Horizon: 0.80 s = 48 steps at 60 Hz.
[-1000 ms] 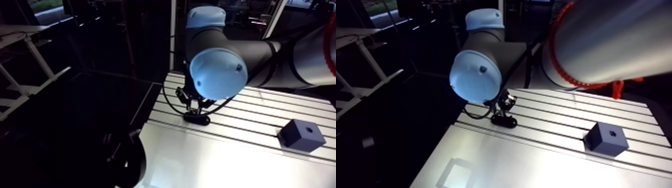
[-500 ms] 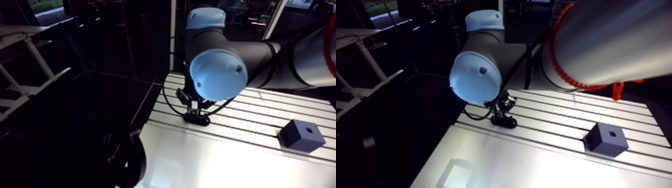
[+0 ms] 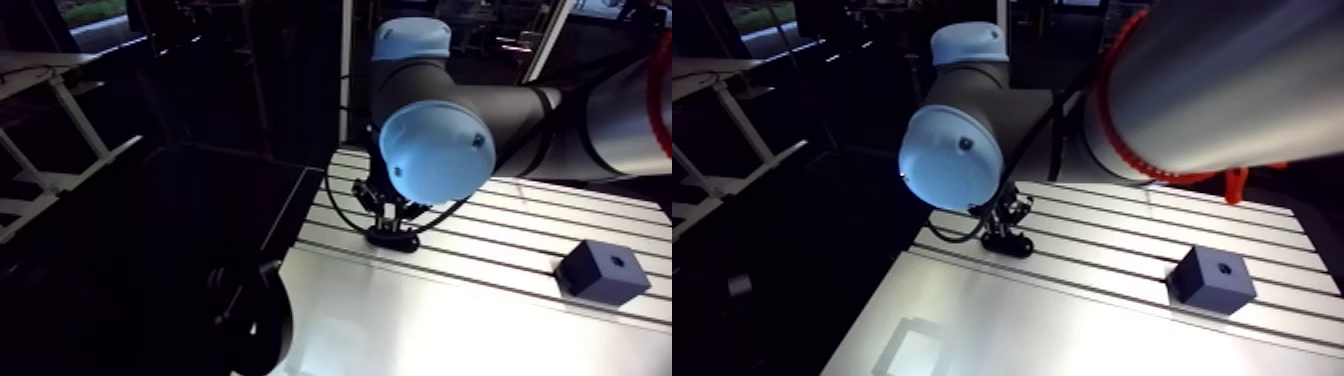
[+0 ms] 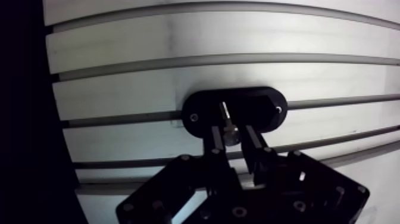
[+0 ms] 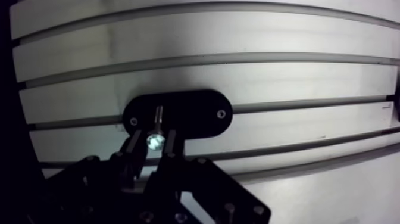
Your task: Pick up the M10 bolt and insert it into the hex recess until seated.
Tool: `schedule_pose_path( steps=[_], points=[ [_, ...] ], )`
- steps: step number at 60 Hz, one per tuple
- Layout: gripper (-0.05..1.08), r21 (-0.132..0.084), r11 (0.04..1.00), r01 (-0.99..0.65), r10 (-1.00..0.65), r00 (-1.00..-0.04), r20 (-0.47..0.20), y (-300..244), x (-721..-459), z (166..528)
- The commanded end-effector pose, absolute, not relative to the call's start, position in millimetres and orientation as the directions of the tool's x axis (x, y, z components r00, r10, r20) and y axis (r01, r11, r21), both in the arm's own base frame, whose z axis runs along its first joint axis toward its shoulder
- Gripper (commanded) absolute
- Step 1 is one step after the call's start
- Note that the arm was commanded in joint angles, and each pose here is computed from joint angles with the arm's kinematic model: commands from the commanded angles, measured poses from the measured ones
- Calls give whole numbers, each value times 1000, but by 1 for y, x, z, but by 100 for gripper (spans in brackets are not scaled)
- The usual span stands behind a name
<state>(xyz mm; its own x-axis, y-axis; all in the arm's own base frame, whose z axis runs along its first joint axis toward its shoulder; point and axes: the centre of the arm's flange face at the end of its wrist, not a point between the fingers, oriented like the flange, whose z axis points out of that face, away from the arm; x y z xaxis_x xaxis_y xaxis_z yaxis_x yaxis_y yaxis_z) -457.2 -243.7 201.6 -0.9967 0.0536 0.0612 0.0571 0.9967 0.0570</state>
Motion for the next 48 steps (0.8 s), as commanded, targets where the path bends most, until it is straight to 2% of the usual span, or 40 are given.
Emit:
schedule_pose_path(
  steps=[1, 29, 48],
  points=[
    [69, 58, 997, 56, 53, -997, 59, -243, -456, 201],
    [70, 58, 997, 55, 51, -997, 60, -244, -457, 201],
    [75, 55, 998, 28, 24, -998, 65, -244, -458, 204]
  ],
)
